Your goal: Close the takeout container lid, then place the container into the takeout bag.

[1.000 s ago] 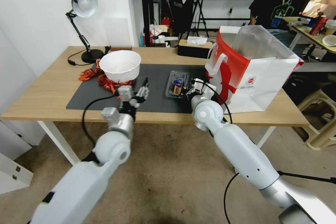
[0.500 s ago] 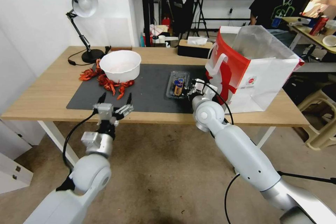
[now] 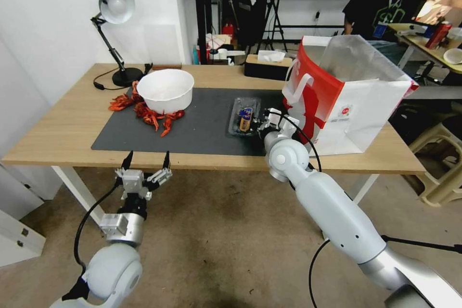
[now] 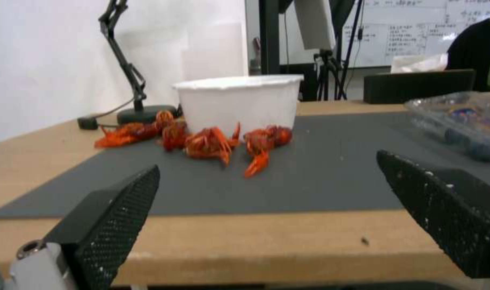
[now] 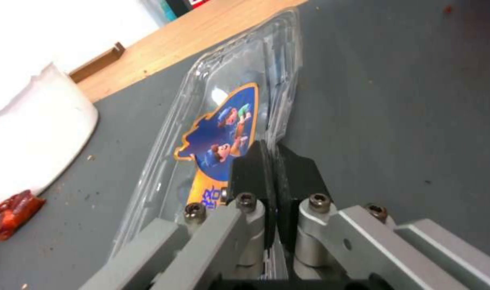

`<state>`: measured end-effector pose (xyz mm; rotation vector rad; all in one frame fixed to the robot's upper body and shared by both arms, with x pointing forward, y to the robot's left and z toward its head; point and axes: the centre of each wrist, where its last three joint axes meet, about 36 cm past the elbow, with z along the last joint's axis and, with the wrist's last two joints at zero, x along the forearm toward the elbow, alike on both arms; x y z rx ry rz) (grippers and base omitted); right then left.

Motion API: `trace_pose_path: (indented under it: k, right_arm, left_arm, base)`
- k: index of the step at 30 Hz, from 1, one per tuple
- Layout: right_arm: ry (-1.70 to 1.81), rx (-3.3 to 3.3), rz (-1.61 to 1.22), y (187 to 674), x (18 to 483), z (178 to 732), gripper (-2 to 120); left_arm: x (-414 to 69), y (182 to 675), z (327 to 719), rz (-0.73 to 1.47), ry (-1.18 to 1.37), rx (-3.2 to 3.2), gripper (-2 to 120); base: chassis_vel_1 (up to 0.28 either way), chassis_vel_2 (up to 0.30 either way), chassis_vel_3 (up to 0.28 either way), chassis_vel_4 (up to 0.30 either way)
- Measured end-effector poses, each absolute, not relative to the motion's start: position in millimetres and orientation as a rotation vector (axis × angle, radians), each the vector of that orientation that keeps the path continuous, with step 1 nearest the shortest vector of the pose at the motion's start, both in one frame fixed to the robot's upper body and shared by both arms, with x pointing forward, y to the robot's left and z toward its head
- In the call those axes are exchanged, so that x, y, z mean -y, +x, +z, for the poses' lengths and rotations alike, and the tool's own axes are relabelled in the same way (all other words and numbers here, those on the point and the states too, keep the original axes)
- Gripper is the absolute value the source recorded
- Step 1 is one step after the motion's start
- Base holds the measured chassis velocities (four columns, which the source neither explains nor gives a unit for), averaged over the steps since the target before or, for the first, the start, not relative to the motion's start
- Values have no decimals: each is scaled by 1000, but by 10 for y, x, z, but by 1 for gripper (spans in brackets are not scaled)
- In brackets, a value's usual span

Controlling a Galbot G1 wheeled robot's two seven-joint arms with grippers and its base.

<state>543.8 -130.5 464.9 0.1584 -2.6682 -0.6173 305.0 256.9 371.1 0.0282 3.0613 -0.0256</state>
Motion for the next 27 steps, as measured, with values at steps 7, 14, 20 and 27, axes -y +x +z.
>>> trace_pose_path:
  k: [7, 14, 20, 27]
  right_arm:
    - [175, 2676, -646, 5430, 1300, 4736, 0]
    - [212, 2700, -704, 5395, 1343, 4975, 0]
    - [267, 2735, -753, 5285, 1420, 5249, 0]
    - [373, 2830, -814, 5000, 1573, 5838, 0]
  left_arm:
    - [-2583, 2998, 3633, -50, 25, -3087, 100]
    - [-2579, 2985, 3590, -57, 17, -3092, 100]
    - [-2586, 2996, 3588, -57, 11, -3088, 100]
    - [-2628, 3026, 3592, -43, -2, -3082, 100]
  base:
    - [0, 0, 0, 0]
    - [0, 0, 0, 0]
    - [0, 0, 0, 0]
    - [0, 0, 0, 0]
